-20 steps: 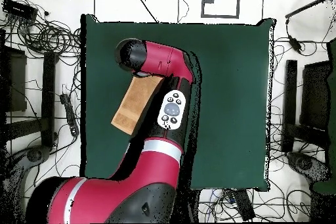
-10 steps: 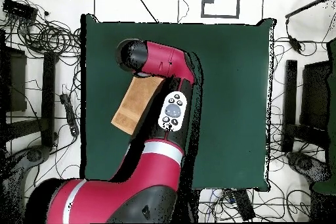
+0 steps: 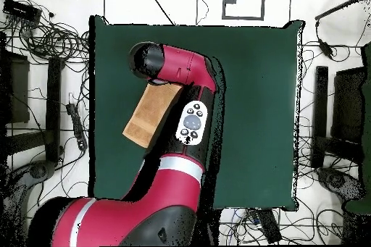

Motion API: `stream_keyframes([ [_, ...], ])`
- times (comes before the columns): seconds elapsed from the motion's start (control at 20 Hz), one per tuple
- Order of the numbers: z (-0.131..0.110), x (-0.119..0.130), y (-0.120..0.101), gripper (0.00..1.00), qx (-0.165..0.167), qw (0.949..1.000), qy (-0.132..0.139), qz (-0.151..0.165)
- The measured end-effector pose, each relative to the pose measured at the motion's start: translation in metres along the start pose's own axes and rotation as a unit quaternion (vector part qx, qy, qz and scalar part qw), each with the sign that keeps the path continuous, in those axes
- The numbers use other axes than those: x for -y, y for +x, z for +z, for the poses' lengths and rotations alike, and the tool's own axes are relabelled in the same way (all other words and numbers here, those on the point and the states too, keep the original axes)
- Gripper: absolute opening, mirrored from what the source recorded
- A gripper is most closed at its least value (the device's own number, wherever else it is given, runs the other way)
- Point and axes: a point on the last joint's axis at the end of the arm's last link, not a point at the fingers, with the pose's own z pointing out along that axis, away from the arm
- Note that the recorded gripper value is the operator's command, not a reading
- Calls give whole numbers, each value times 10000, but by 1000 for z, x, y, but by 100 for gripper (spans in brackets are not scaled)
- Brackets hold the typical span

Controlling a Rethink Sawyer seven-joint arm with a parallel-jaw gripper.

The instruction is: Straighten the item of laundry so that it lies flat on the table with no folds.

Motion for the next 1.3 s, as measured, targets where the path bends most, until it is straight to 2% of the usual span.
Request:
stream_keyframes([
  [0.8,-6,0,-2,0,37,10000,-25,13],
  [0.85,-6,0,-1,100,27,10000,-26,16],
  [1.3,-5,0,0,100,14,10000,-26,20],
])
